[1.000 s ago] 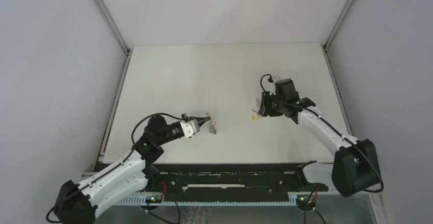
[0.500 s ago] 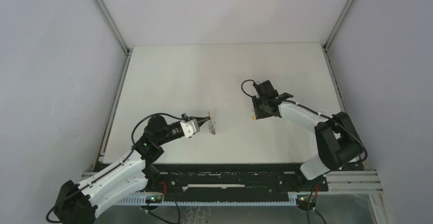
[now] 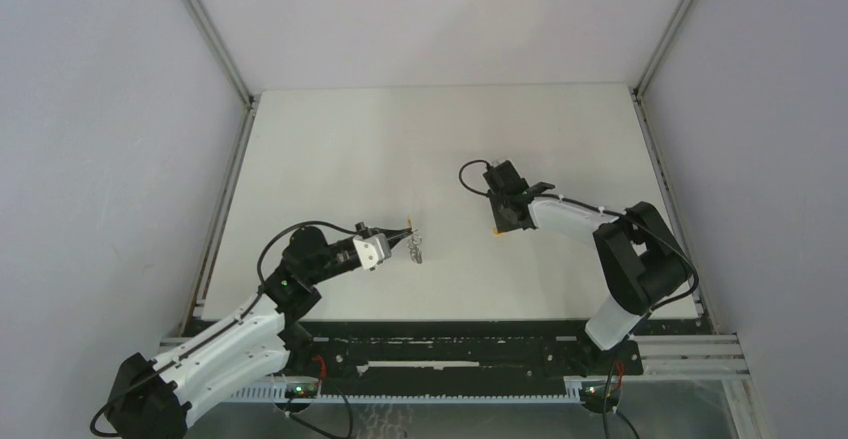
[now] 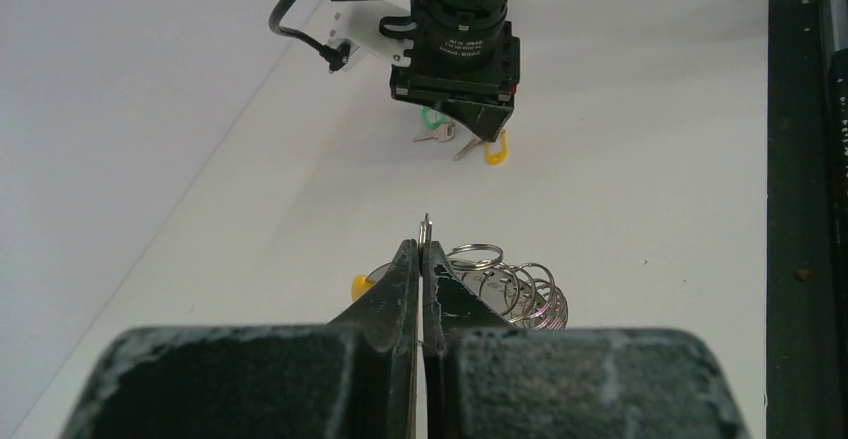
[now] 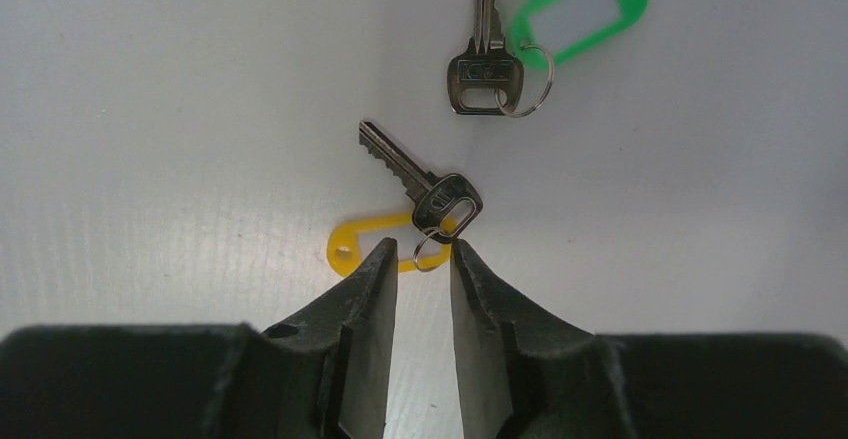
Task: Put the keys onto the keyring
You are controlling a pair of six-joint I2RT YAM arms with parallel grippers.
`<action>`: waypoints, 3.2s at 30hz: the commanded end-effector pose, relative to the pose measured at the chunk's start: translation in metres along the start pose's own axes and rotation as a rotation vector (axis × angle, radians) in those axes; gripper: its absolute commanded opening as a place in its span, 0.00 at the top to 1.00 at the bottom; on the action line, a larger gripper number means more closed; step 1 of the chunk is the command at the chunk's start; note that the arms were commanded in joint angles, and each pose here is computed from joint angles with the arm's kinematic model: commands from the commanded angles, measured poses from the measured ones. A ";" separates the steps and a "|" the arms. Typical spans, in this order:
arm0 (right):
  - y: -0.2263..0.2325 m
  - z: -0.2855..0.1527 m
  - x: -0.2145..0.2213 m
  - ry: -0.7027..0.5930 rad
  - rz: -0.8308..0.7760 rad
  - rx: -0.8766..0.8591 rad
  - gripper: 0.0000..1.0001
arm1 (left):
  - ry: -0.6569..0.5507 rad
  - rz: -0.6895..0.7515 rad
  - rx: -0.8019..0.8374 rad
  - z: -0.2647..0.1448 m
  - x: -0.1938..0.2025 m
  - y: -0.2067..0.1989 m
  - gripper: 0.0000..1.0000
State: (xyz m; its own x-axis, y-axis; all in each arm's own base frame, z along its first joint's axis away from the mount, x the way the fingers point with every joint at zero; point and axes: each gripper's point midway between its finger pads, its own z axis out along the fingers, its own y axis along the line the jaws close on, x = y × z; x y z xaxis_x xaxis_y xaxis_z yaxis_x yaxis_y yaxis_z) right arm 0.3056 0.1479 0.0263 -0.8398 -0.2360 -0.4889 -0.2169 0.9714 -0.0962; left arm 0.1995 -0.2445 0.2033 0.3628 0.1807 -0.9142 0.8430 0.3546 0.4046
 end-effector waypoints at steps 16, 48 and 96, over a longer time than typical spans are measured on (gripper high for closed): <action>0.000 0.000 -0.013 -0.035 -0.034 0.089 0.86 | -0.052 0.021 -0.021 0.000 -0.011 0.003 1.00; 0.028 -0.102 -0.082 -0.407 -0.211 -0.155 1.00 | -0.118 0.044 -0.050 -0.008 -0.031 0.008 1.00; 0.149 -0.231 -0.056 -1.192 -1.449 -0.702 1.00 | -0.019 0.399 0.257 0.002 -0.063 0.004 1.00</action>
State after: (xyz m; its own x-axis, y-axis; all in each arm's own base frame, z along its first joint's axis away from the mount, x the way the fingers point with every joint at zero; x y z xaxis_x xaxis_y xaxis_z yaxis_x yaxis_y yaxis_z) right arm 0.1898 0.2988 0.2271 0.6687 -0.2151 -0.7118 -0.7431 -0.1607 -0.6496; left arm 0.1802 -0.2551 0.2359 0.5751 0.2422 -0.7814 0.7988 0.0401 0.6003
